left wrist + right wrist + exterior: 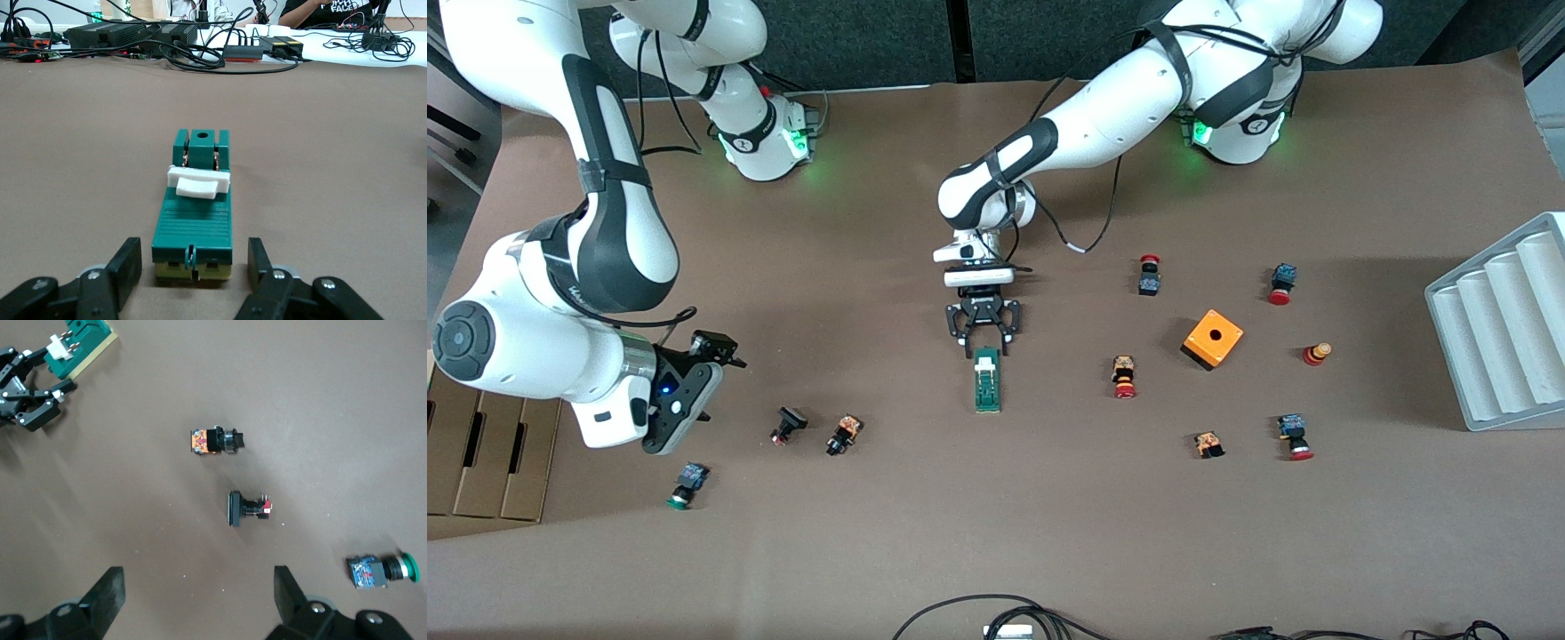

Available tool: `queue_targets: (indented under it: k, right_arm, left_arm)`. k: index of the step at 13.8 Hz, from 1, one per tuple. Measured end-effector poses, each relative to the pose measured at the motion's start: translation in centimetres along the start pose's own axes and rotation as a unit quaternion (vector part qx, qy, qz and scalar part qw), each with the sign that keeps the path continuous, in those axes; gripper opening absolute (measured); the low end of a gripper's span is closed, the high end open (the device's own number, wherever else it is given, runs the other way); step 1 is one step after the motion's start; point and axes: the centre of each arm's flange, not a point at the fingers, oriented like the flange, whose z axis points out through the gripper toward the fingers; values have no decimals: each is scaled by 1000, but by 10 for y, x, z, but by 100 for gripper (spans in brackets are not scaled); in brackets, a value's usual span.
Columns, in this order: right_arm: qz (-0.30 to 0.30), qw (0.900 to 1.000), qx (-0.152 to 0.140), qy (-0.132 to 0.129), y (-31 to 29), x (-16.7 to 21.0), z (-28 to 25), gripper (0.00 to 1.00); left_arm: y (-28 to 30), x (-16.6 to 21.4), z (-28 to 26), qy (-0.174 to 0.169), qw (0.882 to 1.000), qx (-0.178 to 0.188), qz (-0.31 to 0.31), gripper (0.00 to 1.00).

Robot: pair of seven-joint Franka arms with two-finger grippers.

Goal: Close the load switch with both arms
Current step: 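Lower the left gripper and grasp the green switch base, then swing the right gripper over the switch's white lever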

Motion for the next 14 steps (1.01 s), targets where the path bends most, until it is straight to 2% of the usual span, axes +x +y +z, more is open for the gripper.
queue_targets:
  k: [8,11,14]
  right_arm:
    - [-67,998,-3,-3,-50,52,12,100]
    - [-87,996,-10,1,-68,71,19,100]
    - [-115,993,-17,3,-93,98,35,100]
  left_arm:
    - [1,-3,-3,5,1000,1,2,63]
    - [1,-3,-3,5,1000,1,2,53]
    - [1,-3,-3,6,1000,3,1,48]
